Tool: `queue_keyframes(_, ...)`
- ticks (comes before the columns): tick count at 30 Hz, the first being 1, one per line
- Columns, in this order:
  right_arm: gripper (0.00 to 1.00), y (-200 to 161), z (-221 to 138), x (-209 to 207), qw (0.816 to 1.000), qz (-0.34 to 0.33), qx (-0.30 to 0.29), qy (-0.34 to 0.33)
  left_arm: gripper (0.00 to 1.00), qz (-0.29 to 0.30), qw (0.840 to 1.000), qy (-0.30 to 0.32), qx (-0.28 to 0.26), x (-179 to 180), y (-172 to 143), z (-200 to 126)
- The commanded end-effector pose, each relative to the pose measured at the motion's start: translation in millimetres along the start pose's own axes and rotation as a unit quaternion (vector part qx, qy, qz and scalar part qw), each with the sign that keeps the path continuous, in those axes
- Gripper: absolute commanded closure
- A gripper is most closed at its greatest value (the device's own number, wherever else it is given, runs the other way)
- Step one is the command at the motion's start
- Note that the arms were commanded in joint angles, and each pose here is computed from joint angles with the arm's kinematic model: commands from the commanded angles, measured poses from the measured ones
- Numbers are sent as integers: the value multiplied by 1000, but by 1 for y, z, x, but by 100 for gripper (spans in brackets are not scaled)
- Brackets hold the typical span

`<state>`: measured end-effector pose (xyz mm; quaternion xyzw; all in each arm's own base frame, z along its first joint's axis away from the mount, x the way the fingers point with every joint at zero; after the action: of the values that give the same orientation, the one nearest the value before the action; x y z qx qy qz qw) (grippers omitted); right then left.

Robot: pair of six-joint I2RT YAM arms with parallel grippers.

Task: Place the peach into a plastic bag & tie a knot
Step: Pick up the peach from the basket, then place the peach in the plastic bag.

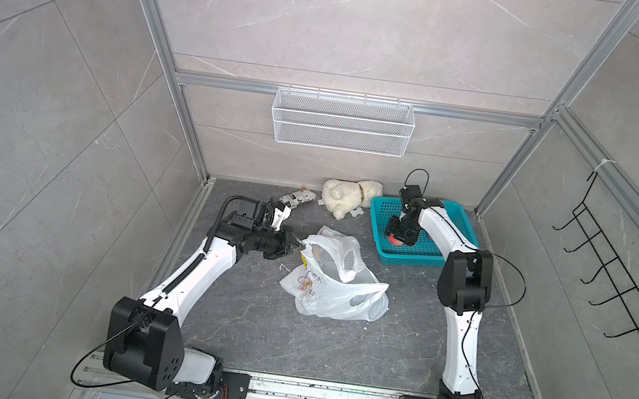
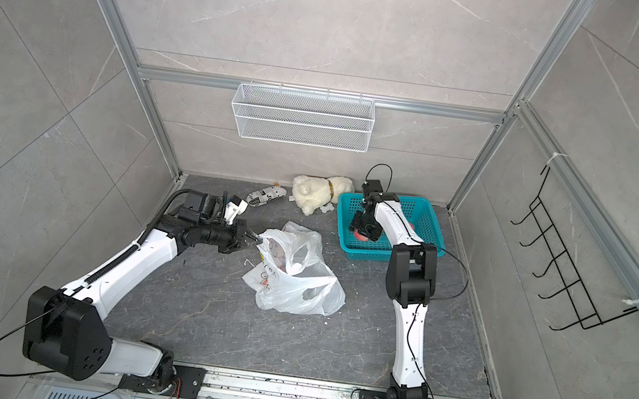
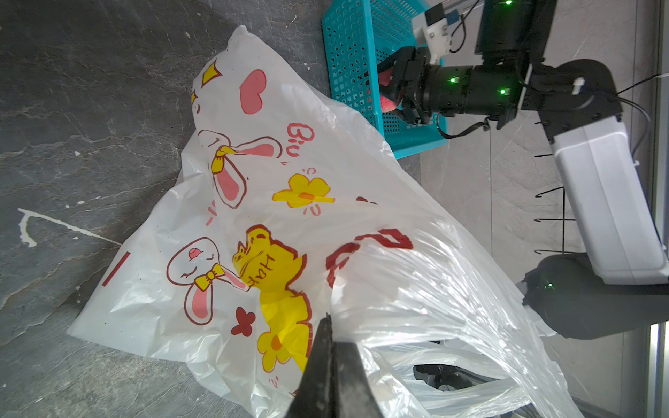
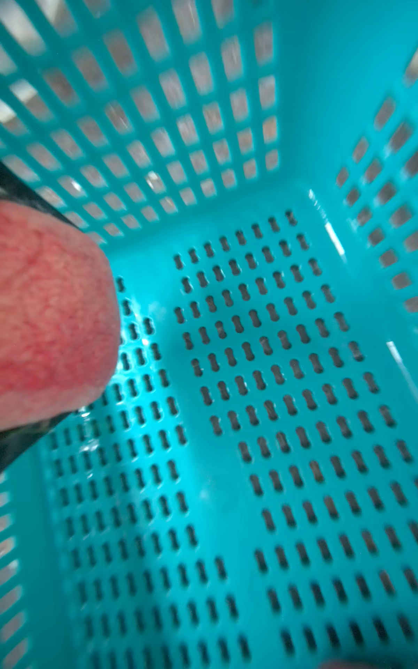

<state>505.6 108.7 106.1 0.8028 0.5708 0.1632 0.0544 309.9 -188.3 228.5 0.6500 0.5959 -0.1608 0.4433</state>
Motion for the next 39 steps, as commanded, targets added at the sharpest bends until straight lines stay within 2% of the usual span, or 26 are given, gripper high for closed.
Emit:
queue_keyframes(1, 47, 2, -70, 13, 996, 3, -56, 65, 100, 4, 1000, -17, -8, -8, 1, -6)
queue_keyframes(6, 48, -48, -149, 16, 977, -7, -100, 187, 100, 2, 1000, -15, -8, -8, 1, -6)
queue_keyframes(8, 48, -72, -175, 10, 970, -18, -109, 215, 100, 2, 1000, -14, -8, -7, 1, -5)
queue_keyframes(16, 49, -180, -229, 0, 953, -87, -61, 283, 100, -1, 1000, -16, -7, -6, 2, -4)
queue_keyframes(20, 49, -222, -236, 9, 947, -137, -20, 289, 100, -5, 1000, -25, -4, -6, 2, -1)
queue_keyframes(26, 49, -253, -223, 18, 945, -163, 25, 284, 100, -8, 999, -36, -4, -7, 2, 0)
queue_keyframes(39, 49, -278, -198, 88, 922, -192, 76, 328, 100, -11, 998, -56, 2, -13, 1, 1)
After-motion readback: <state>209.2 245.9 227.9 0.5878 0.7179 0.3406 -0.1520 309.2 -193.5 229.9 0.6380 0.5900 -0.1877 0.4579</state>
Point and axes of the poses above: each gripper's point midway between its finger pads, its own z axis out along the fingers, its own x axis along the line the jaws close on, y = z × x, the point moved 2 cm from there along -z, back along the fingers, and after that the axes turned 5 degrees about z, right-handed, at the moved point
